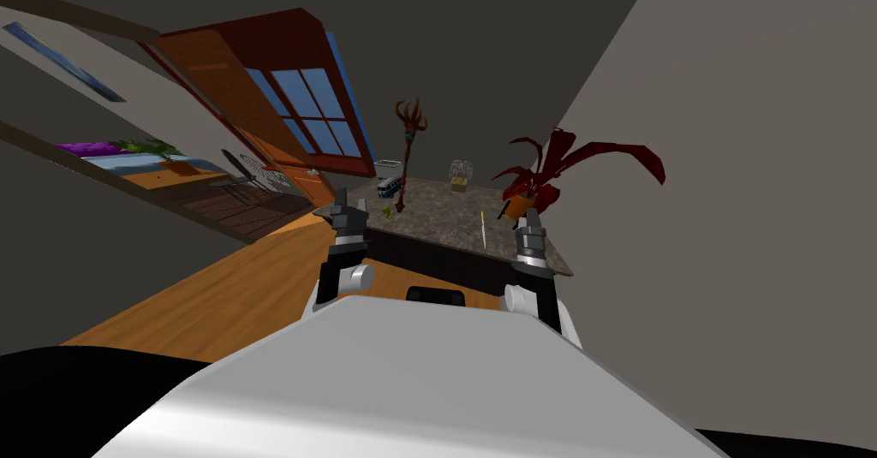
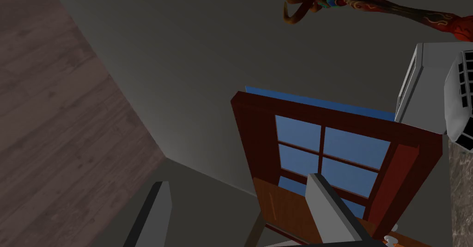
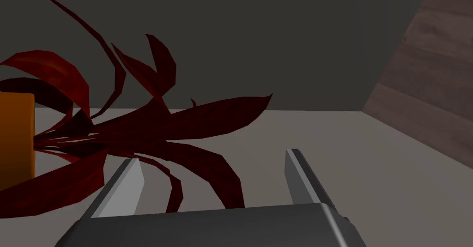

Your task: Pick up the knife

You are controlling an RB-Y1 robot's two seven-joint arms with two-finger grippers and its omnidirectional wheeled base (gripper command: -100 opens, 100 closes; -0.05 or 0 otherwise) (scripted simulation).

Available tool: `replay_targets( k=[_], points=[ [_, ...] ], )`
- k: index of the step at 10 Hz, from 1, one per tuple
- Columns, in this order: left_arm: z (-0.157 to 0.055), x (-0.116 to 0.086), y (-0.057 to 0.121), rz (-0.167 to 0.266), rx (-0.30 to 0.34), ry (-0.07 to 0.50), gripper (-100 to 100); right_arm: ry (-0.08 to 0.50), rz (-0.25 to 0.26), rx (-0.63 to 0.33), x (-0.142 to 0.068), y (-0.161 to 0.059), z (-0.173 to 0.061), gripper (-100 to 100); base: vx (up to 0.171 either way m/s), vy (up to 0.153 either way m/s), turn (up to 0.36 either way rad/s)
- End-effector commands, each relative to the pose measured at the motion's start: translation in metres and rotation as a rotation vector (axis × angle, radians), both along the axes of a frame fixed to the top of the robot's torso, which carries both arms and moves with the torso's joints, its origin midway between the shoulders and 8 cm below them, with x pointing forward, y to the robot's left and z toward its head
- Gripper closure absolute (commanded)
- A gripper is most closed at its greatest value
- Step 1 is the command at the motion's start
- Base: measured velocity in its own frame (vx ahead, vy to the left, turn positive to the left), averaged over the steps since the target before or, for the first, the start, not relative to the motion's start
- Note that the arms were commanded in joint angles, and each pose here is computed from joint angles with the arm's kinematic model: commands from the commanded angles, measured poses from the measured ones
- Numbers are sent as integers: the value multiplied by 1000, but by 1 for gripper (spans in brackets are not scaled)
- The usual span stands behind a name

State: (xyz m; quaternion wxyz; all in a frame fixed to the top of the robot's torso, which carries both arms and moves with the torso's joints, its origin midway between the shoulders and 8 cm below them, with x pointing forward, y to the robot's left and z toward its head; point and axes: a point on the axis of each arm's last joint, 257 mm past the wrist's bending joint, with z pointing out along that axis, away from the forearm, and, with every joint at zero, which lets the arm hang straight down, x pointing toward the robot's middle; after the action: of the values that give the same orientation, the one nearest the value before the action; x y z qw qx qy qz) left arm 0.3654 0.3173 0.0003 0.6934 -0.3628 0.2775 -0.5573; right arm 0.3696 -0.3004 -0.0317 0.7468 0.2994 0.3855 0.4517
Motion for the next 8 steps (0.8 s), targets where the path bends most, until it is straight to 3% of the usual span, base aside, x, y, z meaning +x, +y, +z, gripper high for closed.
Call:
replay_targets(
  k=[1, 8],
  points=[
    [0, 0, 0, 0, 0, 0, 0, 9, 19, -19, 6, 2, -1, -100, -6, 31, 29],
    [0, 0, 0, 0, 0, 0, 0, 92, 99, -63, 65, -10, -14, -100, -19, 111, 52]
  ],
)
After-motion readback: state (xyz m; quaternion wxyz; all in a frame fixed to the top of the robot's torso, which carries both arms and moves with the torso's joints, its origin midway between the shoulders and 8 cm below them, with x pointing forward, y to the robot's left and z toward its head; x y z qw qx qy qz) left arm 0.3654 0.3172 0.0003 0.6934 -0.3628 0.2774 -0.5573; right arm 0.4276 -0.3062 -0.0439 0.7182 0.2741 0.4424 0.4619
